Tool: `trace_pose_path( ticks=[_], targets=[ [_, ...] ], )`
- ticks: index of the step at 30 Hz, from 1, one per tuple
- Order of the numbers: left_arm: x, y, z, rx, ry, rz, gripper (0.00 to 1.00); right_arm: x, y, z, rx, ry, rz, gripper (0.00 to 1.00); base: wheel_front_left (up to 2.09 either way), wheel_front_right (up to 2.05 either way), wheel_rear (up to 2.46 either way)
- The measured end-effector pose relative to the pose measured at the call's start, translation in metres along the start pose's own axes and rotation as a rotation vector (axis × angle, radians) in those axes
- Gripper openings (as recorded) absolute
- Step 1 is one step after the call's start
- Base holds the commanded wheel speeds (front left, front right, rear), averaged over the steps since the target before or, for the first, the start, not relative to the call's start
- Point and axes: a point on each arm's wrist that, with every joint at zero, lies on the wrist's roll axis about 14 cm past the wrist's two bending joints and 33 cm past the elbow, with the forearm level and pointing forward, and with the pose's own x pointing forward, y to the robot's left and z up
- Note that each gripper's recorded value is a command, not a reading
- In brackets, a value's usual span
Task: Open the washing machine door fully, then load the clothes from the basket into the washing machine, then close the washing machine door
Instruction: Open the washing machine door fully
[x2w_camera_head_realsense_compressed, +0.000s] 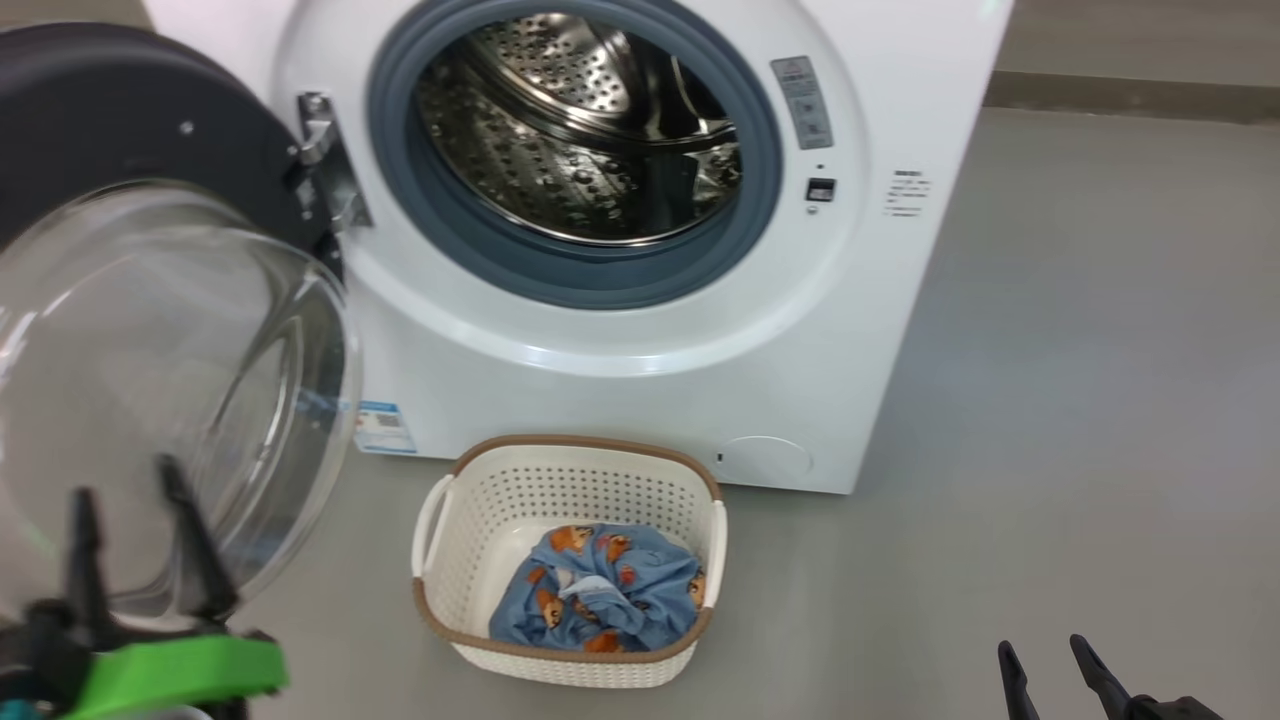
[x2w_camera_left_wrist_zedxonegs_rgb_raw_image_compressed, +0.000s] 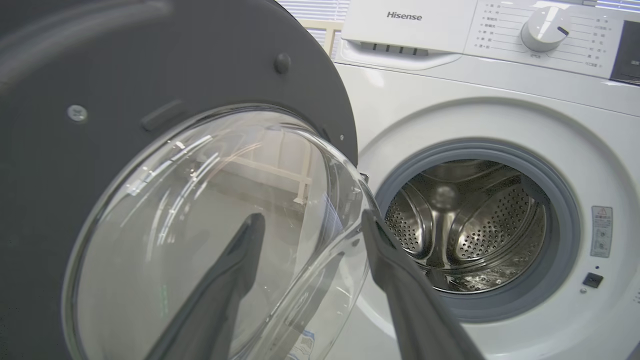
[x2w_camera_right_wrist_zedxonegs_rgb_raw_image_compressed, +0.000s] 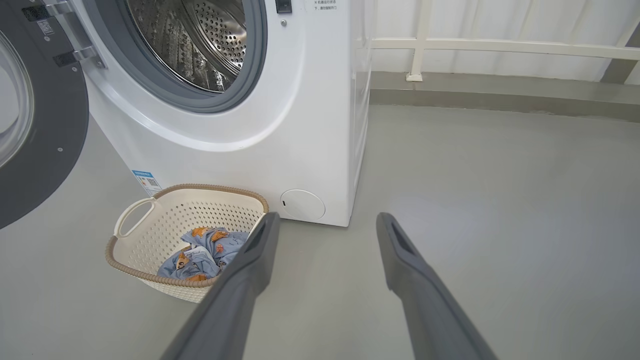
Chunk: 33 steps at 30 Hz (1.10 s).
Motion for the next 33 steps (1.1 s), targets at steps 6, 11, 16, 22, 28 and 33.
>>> trace_pose_path(
  ticks=[6, 11, 16, 22, 28, 33],
  targets=[
    [-0.012, -0.048, -0.03, -0.044, 0.09, -0.168, 1.0, -0.011, -0.016, -0.001, 0.007, -0.001, -0.054, 1.0, 0.0, 0.0, 0.0],
    [-0.024, -0.069, -0.062, -0.044, 0.187, -0.256, 1.0, -0.022, -0.031, -0.001, 0.012, -0.004, -0.109, 1.0, 0.0, 0.0, 0.0],
    [-0.037, -0.074, -0.09, -0.037, 0.278, -0.299, 1.0, -0.031, -0.042, 0.0, 0.009, -0.009, -0.148, 1.0, 0.0, 0.0, 0.0],
    [-0.048, -0.069, -0.113, -0.007, 0.358, -0.312, 1.0, -0.036, -0.049, -0.001, 0.01, -0.01, -0.173, 1.0, 0.0, 0.0, 0.0],
    [-0.059, -0.058, -0.123, 0.002, 0.4, -0.295, 1.0, -0.033, -0.047, 0.003, 0.0, -0.021, -0.165, 1.0, 0.0, 0.0, 0.0],
    [-0.066, -0.05, -0.127, 0.012, 0.42, -0.277, 1.0, -0.026, -0.042, 0.009, -0.004, -0.037, -0.144, 1.0, 0.0, 0.0, 0.0]
  ],
)
